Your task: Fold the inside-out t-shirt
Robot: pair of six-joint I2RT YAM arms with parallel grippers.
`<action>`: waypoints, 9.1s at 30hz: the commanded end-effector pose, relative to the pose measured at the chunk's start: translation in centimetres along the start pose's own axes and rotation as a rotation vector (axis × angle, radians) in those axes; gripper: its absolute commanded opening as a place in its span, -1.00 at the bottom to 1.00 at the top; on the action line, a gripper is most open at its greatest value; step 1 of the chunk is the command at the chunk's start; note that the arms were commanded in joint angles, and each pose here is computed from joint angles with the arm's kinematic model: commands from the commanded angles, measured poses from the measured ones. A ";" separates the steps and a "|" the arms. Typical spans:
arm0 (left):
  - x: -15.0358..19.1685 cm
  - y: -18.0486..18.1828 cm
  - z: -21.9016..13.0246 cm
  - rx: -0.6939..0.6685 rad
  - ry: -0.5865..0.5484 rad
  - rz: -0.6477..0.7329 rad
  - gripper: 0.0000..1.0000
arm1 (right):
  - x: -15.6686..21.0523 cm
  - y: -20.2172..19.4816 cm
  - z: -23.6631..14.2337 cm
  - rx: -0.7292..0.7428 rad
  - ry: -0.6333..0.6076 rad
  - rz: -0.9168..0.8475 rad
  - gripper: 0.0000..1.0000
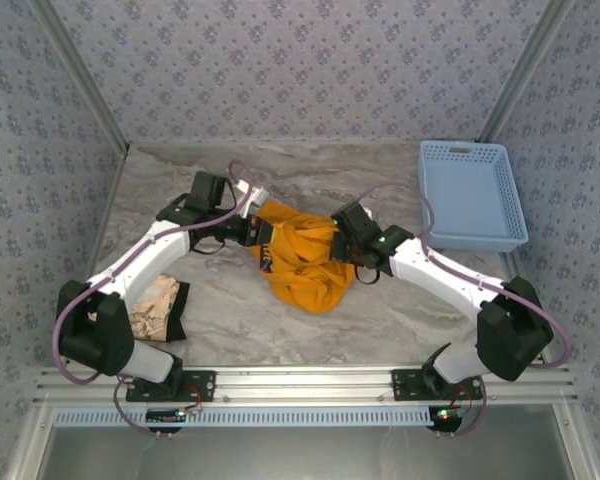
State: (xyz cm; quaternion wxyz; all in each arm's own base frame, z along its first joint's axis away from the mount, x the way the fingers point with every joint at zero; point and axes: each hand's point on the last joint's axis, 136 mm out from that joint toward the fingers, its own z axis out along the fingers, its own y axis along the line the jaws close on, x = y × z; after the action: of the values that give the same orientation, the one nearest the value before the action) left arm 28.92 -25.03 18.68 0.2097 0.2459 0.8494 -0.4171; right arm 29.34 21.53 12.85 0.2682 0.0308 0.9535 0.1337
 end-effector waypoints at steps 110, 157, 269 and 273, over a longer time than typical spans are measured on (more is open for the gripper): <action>0.0 -2.8 -1.6 -0.225 -0.029 -0.066 -1.00 | 1.6 0.8 3.0 0.309 -0.073 -0.149 0.32; -1.1 -0.5 -1.0 -0.240 -0.054 -0.209 -1.00 | 3.6 5.1 0.5 0.115 -0.055 0.404 -0.48; -33.3 -2.6 -16.4 -0.231 -0.688 0.103 -1.00 | -37.6 3.1 -18.0 -0.496 -0.528 0.039 -1.00; -34.6 -5.1 -17.8 -0.206 -0.748 0.224 -1.00 | -38.6 2.7 -22.2 -0.410 -0.683 -0.039 -1.00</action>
State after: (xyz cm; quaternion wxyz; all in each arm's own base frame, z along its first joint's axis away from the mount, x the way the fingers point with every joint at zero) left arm 53.86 -22.85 41.80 0.4663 0.0999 0.7995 -0.3652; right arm 54.15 16.49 41.14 0.4395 0.0333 0.8321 0.3366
